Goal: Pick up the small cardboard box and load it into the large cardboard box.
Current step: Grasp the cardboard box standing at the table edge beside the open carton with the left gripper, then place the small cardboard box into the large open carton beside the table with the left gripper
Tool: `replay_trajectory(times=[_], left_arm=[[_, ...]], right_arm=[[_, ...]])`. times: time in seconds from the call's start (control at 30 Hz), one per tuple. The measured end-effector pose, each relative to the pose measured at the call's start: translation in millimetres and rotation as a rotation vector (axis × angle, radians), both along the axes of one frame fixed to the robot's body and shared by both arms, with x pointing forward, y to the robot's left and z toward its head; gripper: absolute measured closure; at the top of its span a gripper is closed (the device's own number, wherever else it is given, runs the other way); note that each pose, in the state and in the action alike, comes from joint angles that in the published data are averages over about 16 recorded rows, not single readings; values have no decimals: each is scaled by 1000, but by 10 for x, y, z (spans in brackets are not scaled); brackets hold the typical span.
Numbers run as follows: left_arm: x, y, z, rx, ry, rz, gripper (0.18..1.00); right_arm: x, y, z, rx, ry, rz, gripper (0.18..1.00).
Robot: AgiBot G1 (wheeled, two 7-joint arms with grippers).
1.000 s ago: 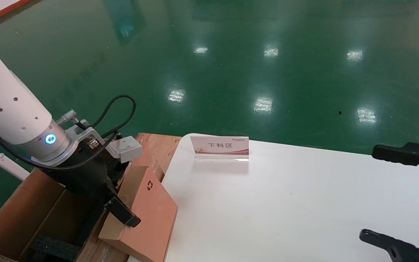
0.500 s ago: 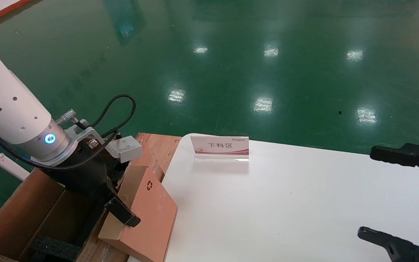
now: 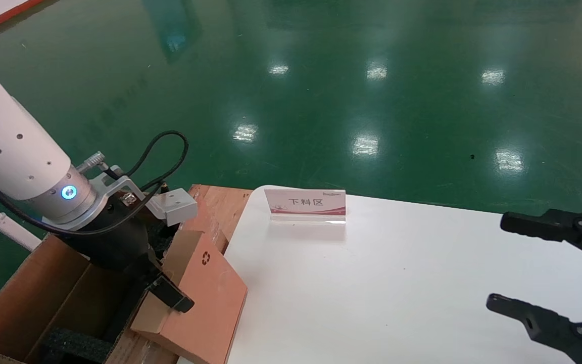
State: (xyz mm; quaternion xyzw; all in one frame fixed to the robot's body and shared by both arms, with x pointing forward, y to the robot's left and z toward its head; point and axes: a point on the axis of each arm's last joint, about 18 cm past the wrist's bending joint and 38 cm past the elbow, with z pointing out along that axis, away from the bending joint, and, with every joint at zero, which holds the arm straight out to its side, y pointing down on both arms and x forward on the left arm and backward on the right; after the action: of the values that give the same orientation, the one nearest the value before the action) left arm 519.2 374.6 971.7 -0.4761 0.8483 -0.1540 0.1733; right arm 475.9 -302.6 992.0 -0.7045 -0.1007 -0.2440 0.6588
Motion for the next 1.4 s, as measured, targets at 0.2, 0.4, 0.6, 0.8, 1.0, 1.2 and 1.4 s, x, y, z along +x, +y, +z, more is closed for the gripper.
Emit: replay_trajectory(times=[0.2,0.4,0.6,0.8,1.0,1.2,1.4], left_arm=[[-1,0,2,-1,0,0,501],[5,1,25,2,-7,0,635],[0,-14,222,-10,-56,-5,748],[-62,-13,708,-38,-164,-6,817],[-247,87,1354,-48,-292,7,835],[-471,374,1832,5,-367,61,845],[-641,804,1962,81,-358,156,860]], right_arm=[[0,0,0,0,0,0,533],[0,0,0,0,0,0,678],[0,0,0,0,0,0,810],[1,0,0,0,0,0,899],[1,0,0,0,0,0,955],[1,-1,0,0,0,0,981],[1,-1,0,0,0,0,987]])
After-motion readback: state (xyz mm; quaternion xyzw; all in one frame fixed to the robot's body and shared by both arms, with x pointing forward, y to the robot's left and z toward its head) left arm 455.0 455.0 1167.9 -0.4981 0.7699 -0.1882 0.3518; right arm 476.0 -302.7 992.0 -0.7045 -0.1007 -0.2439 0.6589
